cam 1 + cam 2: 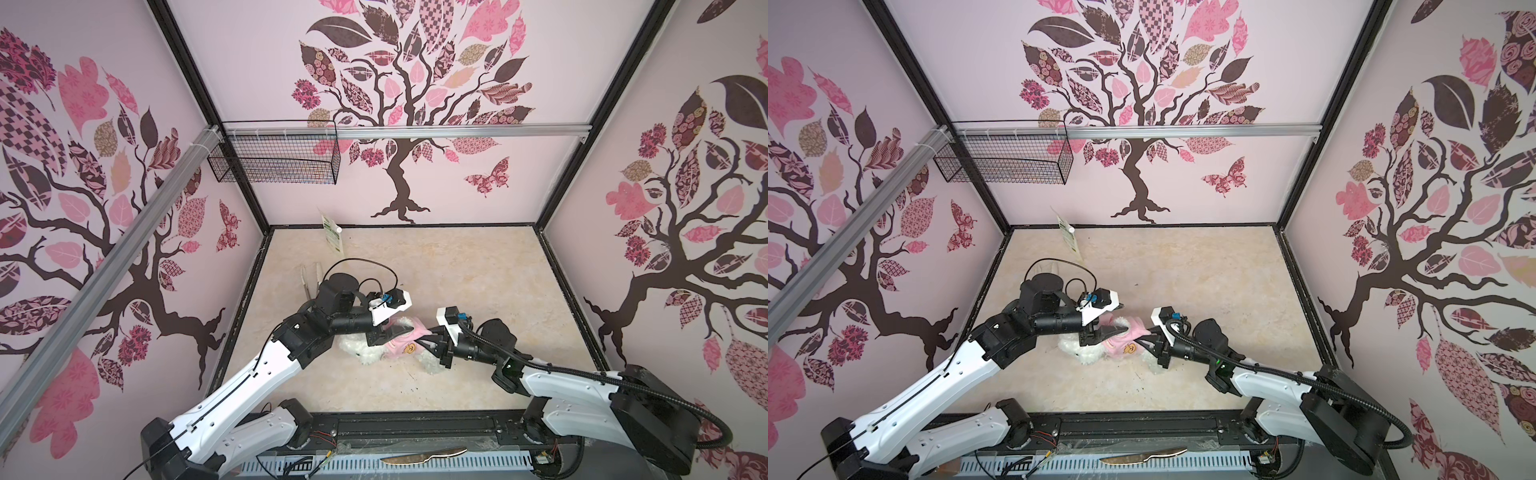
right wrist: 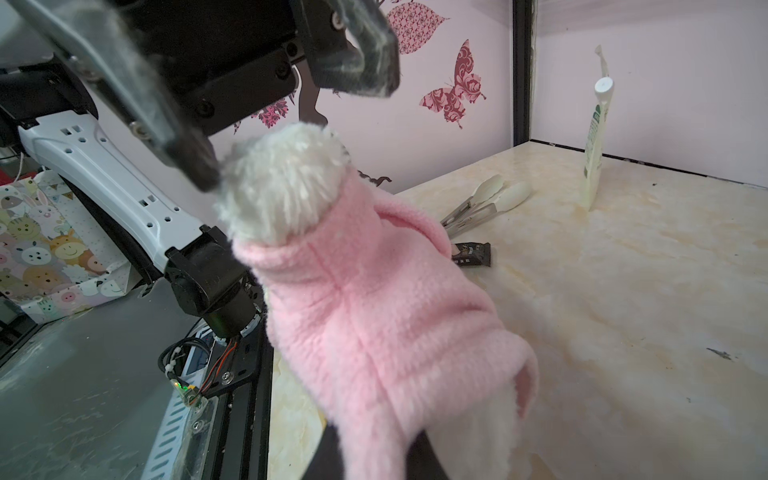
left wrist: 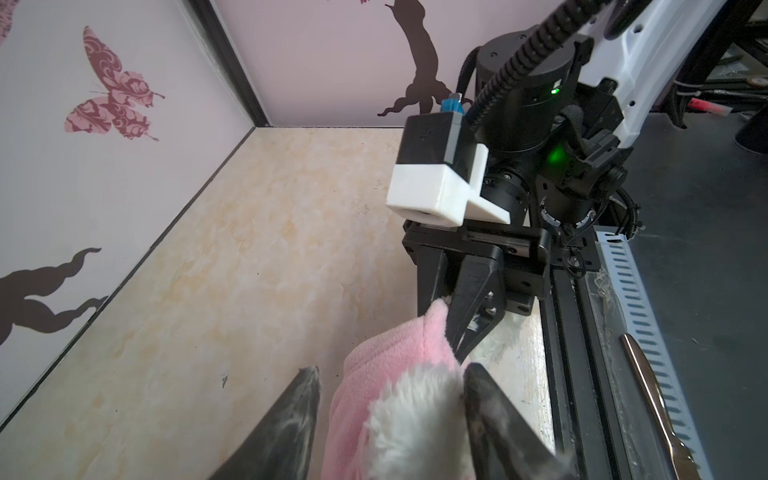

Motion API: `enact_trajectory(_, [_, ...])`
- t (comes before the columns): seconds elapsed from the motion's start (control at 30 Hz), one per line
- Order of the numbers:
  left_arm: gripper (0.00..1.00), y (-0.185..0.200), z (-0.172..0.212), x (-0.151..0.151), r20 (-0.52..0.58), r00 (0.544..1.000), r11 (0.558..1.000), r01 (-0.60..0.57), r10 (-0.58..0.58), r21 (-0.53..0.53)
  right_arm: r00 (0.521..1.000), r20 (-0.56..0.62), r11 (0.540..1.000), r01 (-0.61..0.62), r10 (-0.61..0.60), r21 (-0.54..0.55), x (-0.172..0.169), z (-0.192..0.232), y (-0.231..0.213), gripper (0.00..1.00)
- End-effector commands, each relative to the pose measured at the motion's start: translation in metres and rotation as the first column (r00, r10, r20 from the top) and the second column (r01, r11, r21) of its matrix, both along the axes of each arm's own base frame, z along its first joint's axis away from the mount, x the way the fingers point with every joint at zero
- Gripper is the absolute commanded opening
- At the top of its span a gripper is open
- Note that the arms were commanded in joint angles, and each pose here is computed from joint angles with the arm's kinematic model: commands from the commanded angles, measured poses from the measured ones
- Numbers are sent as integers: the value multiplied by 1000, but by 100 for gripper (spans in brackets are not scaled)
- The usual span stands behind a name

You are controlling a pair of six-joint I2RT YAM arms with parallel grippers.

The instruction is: Dress the teddy bear

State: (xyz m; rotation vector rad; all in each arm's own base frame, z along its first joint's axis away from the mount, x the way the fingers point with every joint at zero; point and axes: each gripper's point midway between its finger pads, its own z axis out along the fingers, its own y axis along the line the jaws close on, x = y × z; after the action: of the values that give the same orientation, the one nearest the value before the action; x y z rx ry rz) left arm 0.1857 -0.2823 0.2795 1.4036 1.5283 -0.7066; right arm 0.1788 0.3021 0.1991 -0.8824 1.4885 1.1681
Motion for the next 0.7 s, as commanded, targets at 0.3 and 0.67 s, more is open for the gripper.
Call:
enact_trajectory(0.3, [17, -7, 7, 5, 5, 1000, 999, -15, 15, 46, 998, 62, 999, 28, -30, 34, 6, 20, 2, 5])
enact_trajectory(0.67, [0, 5, 66, 43, -306, 920, 829, -362, 244, -427, 954, -74, 941, 270, -290, -202, 49, -45, -15, 23])
